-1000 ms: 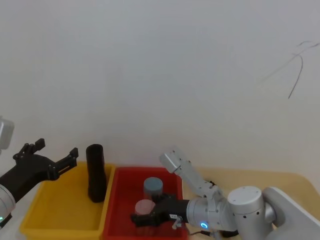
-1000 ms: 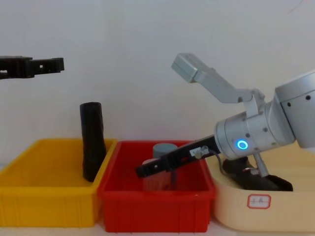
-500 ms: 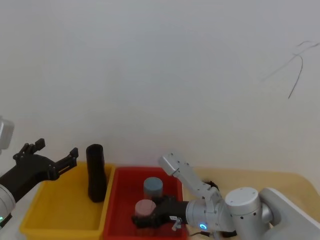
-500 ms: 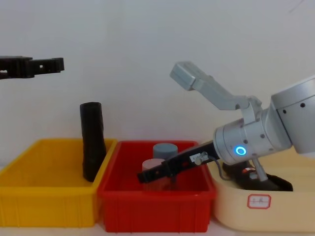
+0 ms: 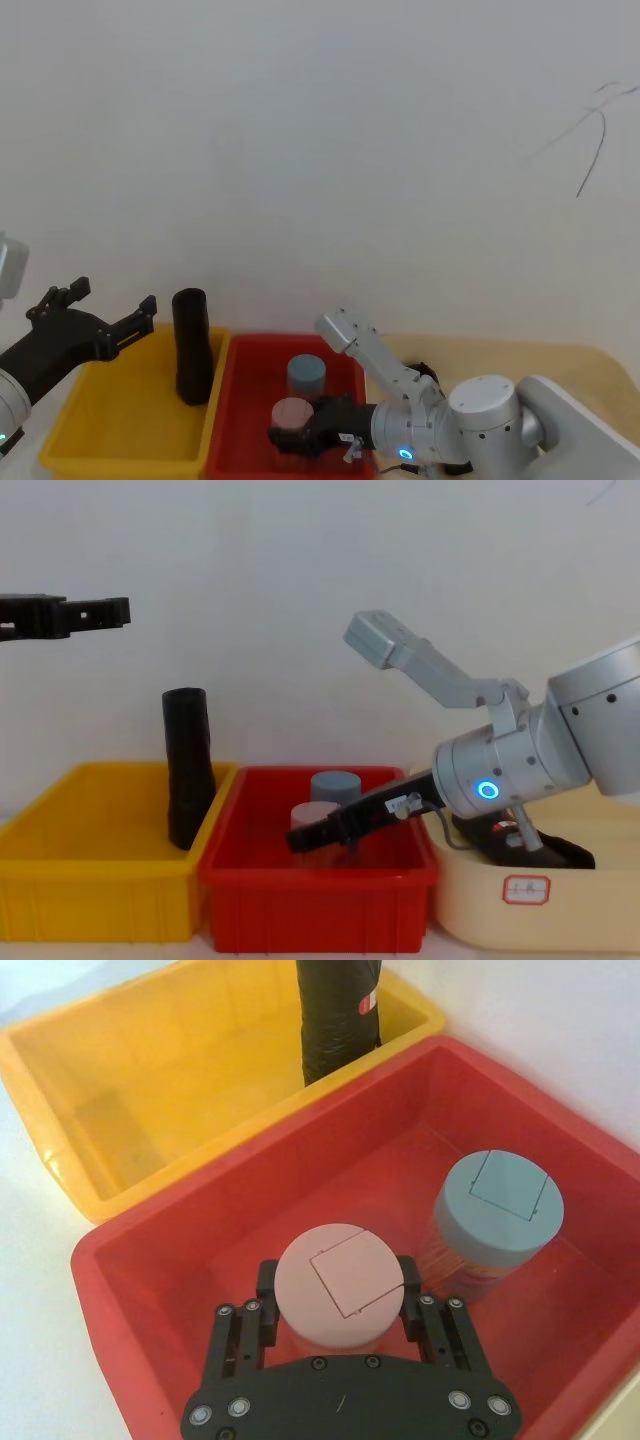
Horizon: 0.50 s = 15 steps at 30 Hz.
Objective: Pick up the garbage bag with the one hand and transfer it to the other hand.
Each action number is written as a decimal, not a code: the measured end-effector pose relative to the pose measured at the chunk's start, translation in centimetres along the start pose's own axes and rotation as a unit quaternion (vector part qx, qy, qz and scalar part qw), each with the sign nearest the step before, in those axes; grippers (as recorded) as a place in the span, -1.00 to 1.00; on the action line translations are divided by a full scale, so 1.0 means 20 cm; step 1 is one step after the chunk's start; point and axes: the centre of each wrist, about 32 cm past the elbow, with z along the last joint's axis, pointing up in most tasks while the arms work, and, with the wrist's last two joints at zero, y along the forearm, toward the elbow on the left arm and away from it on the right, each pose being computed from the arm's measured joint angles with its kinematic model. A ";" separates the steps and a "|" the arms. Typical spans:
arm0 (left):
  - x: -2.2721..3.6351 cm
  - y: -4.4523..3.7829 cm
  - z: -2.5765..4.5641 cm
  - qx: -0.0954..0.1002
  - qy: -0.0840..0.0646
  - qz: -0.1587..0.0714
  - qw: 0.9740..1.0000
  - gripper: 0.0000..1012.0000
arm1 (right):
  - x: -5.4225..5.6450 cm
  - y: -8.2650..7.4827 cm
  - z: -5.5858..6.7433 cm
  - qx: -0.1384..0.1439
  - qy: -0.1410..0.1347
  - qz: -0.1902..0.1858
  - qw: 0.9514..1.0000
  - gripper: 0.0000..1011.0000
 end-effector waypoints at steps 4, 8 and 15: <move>0.000 0.000 0.000 0.000 0.000 0.000 1.000 0.98 | 0.00 -0.01 0.00 0.002 0.001 0.000 1.000 0.31; 0.000 0.000 0.000 0.000 0.000 0.000 1.000 0.98 | 0.00 -0.03 0.00 0.009 0.004 -0.004 1.000 0.31; 0.000 0.000 0.000 0.000 0.000 0.000 1.000 0.98 | -0.01 -0.11 0.04 0.033 0.012 -0.012 0.999 0.31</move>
